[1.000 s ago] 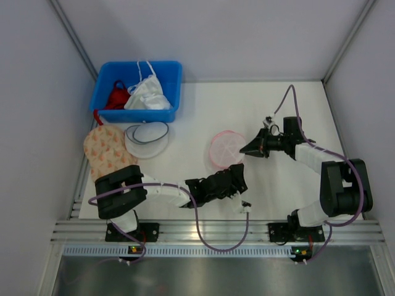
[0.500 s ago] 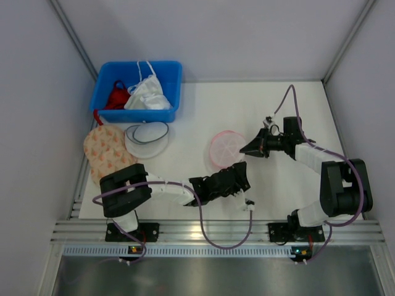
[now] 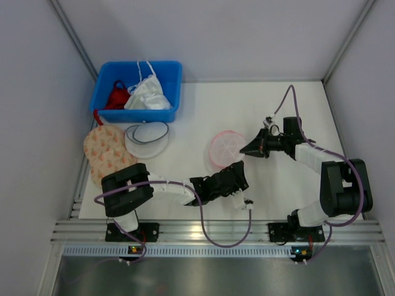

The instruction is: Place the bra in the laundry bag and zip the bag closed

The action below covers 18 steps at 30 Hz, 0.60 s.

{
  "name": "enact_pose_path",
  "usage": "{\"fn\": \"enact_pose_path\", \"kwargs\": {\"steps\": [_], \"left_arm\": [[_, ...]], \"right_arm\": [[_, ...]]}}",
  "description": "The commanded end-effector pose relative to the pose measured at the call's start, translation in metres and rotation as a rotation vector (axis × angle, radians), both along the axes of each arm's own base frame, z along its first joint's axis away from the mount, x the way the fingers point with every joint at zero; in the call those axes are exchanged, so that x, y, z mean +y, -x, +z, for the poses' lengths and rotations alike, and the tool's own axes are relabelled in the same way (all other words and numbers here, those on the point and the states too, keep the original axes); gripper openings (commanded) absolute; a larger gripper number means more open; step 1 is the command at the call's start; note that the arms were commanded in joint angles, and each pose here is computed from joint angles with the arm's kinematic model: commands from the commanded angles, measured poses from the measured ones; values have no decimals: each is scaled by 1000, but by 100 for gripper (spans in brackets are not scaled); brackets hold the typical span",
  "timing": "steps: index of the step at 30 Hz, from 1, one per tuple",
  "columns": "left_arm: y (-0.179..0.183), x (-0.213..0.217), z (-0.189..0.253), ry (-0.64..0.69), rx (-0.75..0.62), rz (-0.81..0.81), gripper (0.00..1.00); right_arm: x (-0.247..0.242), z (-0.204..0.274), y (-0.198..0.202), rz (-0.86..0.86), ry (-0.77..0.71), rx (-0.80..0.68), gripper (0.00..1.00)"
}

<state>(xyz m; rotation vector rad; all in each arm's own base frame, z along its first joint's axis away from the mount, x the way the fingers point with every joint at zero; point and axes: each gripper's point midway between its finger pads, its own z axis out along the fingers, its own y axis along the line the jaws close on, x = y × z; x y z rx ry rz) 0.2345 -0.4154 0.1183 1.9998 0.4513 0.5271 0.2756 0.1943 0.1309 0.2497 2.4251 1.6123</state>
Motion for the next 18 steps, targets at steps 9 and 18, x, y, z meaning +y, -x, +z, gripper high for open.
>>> {"fn": "enact_pose_path", "kwargs": {"steps": [9, 18], "left_arm": [[-6, 11, 14, -46, -36, 12, 39], [-10, 0, 22, -30, -49, 11, 39]], "right_arm": [[5, 23, -6, 29, 8, -99, 0], [9, 26, -2, 44, 9, -114, 0]]}}
